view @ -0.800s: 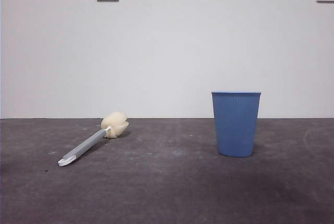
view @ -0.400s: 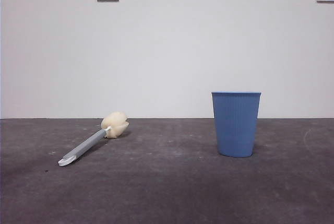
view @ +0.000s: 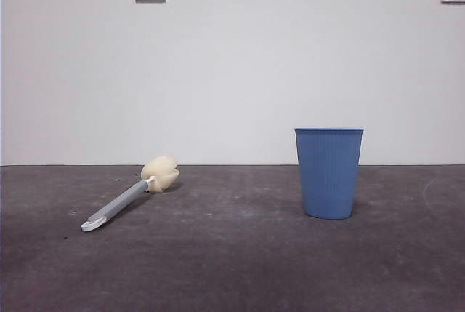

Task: Pick up the cup brush,pick up the cup,insert the brush into the cup,clean the cup,put the cup brush back,put the cup back to the fixed position on the table

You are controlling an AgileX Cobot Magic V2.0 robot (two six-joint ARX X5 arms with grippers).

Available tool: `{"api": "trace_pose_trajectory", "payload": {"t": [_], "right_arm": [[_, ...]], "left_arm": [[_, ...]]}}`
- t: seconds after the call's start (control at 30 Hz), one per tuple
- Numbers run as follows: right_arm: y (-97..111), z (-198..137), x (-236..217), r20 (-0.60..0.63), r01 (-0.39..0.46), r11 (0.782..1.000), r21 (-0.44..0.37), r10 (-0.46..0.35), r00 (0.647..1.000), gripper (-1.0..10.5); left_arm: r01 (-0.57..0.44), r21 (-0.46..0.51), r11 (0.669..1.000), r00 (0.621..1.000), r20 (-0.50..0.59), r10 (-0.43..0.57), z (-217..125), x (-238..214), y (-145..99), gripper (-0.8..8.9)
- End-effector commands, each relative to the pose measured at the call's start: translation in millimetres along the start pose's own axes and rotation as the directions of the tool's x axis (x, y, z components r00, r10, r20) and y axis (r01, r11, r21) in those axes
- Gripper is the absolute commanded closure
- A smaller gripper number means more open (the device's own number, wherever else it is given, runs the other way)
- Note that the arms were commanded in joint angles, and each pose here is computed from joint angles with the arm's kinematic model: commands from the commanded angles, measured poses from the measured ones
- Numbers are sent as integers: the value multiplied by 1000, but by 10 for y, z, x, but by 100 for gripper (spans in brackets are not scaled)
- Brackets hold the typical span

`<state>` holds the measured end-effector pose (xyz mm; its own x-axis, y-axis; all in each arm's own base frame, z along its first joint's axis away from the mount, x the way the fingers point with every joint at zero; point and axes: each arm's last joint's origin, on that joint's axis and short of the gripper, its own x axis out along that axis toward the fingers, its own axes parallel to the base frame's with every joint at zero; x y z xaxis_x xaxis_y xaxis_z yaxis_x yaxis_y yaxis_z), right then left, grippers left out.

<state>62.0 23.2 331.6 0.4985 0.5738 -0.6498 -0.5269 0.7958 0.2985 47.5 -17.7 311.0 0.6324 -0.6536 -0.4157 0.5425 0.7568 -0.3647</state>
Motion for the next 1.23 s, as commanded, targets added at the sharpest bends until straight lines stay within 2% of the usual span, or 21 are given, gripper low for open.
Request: {"api": "trace_pose_trajectory", "payload": {"t": [0.03,0.07,0.13,0.23,0.3,0.37,0.7,0.9,1.03,1.23], "right_arm": [[2,10,-1,5,-1,999,-33,1,1000,929],[2,10,-1,5,-1,999,-32,1,1000,896],[1,12,-1,7,0,1000,-31,0,1000,729],[0,20,0,13,0,1000,-18,0,1000,414],[0,22,0,14,1,1000,-19,0,1000,343],[0,23,0,15,0,1000,-20,0,1000,348],[-2,26,3,14,0,1000,-10,0,1000,348],[-11,49,14,21,0,1000,-2,0,1000,348],[-20,66,34,13,-4,1000,0,4,1000,348],[-38,87,62,-1,-5,1000,8,5,1000,348]], "left_arm": [[7,33,999,1000,-4,-7,6,4,1,814],[6,33,999,1000,-4,-6,7,4,1,812],[-11,32,999,1000,-4,11,7,4,6,761],[-16,28,999,1000,0,16,12,5,8,527],[-16,32,999,1000,8,16,25,7,10,399],[-17,36,999,1000,12,17,33,10,13,373],[-31,10,999,999,-20,31,86,82,82,373],[-34,-19,999,999,-3,34,217,184,177,373],[-67,-42,997,998,-14,67,331,322,292,373],[-102,-57,993,991,-90,97,483,715,480,374]]}}
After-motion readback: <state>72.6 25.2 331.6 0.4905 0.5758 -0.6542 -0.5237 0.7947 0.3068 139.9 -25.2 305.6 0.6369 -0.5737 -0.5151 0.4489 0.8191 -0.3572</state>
